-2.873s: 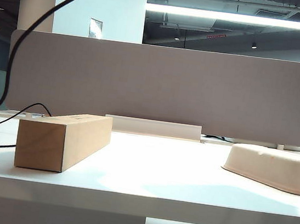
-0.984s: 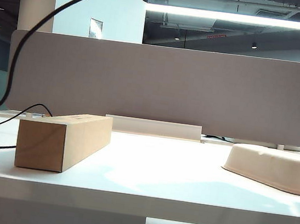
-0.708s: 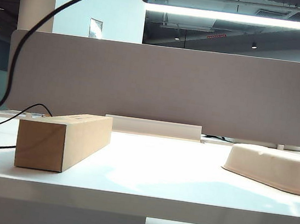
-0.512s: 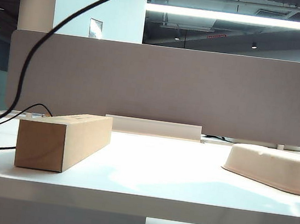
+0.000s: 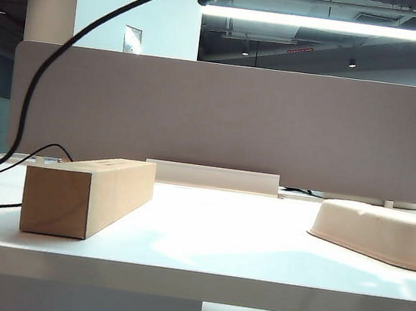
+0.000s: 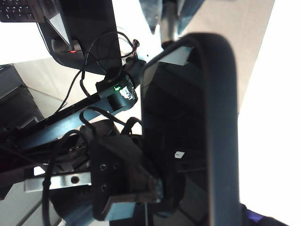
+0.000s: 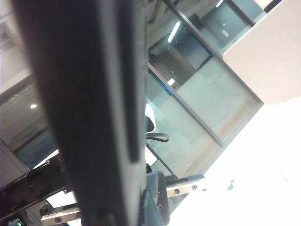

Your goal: Pick up the charging cable and the phone, plug the charging cable into the charging port on the phone, and finally place them back on the table.

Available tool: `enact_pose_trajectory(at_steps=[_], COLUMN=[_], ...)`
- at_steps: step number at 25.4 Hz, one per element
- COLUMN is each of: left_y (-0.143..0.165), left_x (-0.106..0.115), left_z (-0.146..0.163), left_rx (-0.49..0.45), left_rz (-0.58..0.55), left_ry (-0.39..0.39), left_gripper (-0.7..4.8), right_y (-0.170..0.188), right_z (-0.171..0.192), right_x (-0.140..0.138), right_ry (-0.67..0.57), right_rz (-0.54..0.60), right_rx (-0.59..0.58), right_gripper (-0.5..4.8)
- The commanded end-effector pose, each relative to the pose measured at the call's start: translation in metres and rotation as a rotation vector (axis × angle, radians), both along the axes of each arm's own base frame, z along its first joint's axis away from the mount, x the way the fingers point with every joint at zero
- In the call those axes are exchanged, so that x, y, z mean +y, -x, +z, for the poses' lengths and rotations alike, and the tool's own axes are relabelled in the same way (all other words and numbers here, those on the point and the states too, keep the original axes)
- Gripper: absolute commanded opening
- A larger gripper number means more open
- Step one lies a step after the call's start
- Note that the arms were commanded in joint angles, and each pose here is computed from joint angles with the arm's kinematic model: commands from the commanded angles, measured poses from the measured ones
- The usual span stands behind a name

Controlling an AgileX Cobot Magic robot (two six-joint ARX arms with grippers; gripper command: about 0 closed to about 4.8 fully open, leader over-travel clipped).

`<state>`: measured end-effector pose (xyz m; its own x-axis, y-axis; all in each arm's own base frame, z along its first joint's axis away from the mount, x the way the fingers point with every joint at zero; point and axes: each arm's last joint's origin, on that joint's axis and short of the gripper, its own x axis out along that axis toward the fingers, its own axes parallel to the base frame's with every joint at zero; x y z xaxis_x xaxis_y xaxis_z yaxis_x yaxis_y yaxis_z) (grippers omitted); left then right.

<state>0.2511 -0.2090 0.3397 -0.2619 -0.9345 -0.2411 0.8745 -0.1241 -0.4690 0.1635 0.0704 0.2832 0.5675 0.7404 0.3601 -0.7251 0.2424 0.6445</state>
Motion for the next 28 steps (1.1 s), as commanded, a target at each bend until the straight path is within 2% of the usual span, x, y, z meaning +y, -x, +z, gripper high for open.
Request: enact_pose_trajectory(at_steps=[1, 11, 14, 18, 20, 21, 22, 24, 28], left_y=[0.001, 0.001, 0.002, 0.005, 0.006, 0.007, 0.008, 0.006, -0.005], left_x=[-0.001, -0.001, 0.001, 0.006, 0.008, 0.008, 0.008, 0.013, 0.031], left_z=[0.004, 0.002, -0.004, -0.016, -0.018, -0.018, -0.019, -0.018, -0.018], left_rx=[-0.018, -0.003, 0.025, 0.006, 0.006, 0.011, 0.021, 0.035, 0.054], left_rz=[-0.011, -0.009, 0.024, 0.115, 0.115, 0.114, 0.113, 0.125, 0.201], left_ry=[0.021, 0.008, -0.051, -0.212, -0.238, -0.242, -0.251, -0.260, -0.277], left_gripper=[-0.06, -0.06, 0.02, 1.60, 1.65, 1.88, 2.42, 3.17, 3.42], right_y=[0.001, -0.001, -0.001, -0.003, -0.005, -0.006, -0.008, -0.011, -0.016], right_z=[0.001, -0.005, -0.004, -0.005, -0.007, -0.008, -0.012, -0.020, -0.032], right_x=[0.001, 0.003, 0.002, 0.001, -0.001, -0.001, -0.002, -0.003, -0.005], right_ry=[0.020, 0.054, 0.053, 0.063, 0.081, 0.088, 0.111, 0.144, 0.191], right_rz=[0.033, 0.070, 0.047, -0.039, -0.096, -0.114, -0.167, -0.254, -0.360], right_rx=[-0.009, 0.048, 0.043, 0.018, 0.019, 0.030, 0.058, 0.128, 0.242], right_gripper=[-0.07, -0.07, -0.07, -0.07, -0.07, -0.07, -0.07, -0.07, -0.07])
